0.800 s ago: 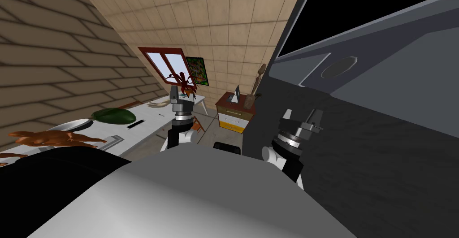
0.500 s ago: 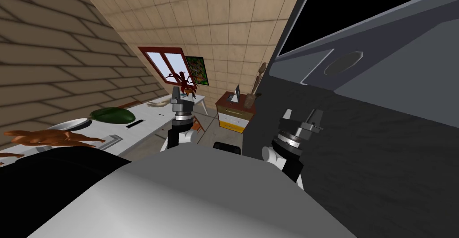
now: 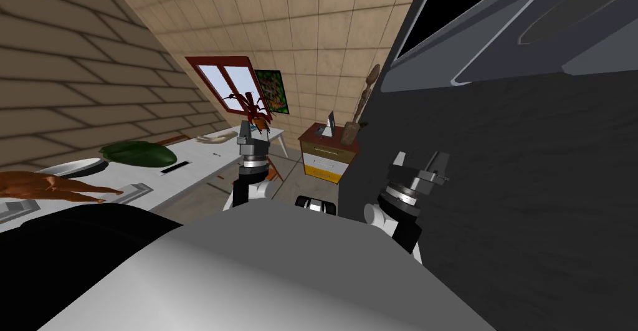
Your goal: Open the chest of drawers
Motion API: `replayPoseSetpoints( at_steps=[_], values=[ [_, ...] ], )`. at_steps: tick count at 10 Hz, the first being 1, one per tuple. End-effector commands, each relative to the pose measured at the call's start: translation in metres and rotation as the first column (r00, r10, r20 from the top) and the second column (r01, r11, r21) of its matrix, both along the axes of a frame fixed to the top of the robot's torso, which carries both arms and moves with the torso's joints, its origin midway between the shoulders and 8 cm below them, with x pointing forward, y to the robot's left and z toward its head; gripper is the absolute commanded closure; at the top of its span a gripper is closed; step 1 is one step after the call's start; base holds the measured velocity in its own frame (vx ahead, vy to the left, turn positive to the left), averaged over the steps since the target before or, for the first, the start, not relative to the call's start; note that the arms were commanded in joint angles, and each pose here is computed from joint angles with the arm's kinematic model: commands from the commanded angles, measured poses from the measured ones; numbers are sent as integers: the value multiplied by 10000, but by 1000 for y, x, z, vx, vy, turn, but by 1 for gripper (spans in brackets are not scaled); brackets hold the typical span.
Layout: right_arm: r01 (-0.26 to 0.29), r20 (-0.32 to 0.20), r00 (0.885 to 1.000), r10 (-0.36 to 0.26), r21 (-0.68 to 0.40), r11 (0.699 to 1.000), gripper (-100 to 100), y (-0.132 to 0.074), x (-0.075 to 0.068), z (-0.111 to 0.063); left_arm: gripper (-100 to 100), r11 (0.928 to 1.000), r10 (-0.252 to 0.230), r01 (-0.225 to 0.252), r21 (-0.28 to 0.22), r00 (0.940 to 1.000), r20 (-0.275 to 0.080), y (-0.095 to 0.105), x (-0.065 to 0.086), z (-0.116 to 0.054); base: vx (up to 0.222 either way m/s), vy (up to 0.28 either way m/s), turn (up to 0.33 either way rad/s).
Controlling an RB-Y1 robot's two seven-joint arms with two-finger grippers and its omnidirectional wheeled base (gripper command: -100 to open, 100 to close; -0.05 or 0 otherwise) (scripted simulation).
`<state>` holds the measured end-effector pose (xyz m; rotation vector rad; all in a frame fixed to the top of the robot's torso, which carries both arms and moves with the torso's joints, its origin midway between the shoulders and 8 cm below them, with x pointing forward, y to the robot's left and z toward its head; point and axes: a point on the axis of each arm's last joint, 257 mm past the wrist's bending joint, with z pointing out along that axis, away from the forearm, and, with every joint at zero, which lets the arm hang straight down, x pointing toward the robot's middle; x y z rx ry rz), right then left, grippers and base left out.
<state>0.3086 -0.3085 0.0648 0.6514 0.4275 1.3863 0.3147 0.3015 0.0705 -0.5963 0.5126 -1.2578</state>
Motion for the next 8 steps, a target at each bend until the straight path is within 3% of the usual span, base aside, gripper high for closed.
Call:
replayPoseSetpoints(
  at_steps=[1,2,5,8],
  values=[
    [0,0,10000,0,0,10000,0,0,0,0,0,10000,0,0,0,10000,0,0,0,0,0,0,0],
    [-5,-181,9998,-4,-519,9987,-100,4,4,-4,0,10000,0,0,0,10000,0,0,0,0,30,11,9],
    [301,-633,9971,-428,-1890,9815,-100,9,15,-22,0,10000,1,-1,-2,10000,-7,0,0,0,69,29,18],
    [631,-767,9934,-850,-2527,9655,-100,9,20,-30,0,10000,1,-1,-2,10000,-7,0,0,0,70,31,10]
  ],
)
